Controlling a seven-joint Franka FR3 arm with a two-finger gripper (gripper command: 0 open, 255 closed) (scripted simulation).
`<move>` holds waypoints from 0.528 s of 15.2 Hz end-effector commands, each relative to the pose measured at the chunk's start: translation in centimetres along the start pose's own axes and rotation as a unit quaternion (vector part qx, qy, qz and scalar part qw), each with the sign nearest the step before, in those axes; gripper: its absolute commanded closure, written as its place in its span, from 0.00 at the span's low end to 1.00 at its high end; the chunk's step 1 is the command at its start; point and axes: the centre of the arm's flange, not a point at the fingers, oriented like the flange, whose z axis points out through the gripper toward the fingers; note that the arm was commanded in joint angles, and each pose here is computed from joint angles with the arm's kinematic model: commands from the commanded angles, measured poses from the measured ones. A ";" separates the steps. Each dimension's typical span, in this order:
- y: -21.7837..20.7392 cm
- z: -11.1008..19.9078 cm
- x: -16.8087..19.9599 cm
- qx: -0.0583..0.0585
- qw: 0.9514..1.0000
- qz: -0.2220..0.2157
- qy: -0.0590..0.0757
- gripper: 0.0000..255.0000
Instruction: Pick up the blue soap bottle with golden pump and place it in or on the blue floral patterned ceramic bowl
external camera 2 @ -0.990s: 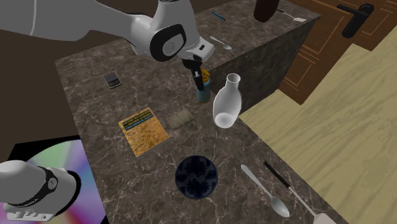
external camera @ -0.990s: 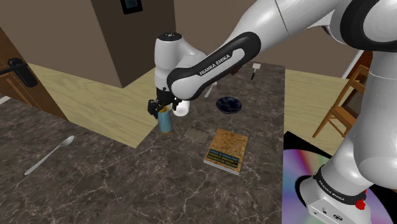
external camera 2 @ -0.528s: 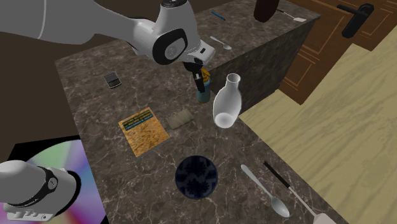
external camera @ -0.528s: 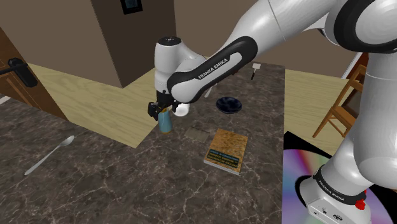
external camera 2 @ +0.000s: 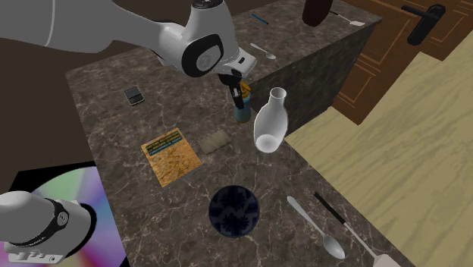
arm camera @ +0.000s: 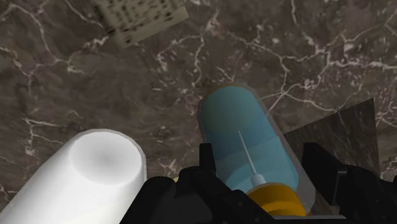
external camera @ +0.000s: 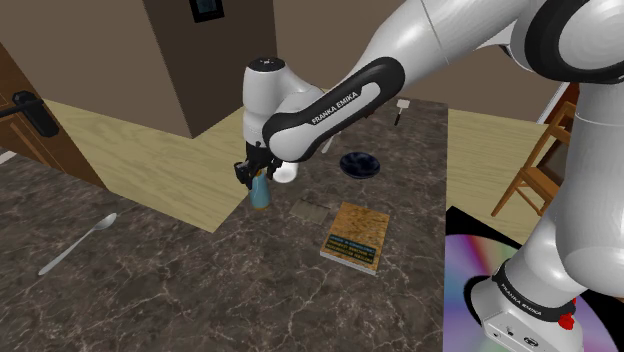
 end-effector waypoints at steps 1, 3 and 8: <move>0.0 0.0 0.0 0.000 1.000 0.000 0.000 1.00; 0.0 0.0 0.0 0.000 1.000 0.000 0.000 1.00; -0.2 -2.0 0.5 0.000 1.000 0.000 0.000 1.00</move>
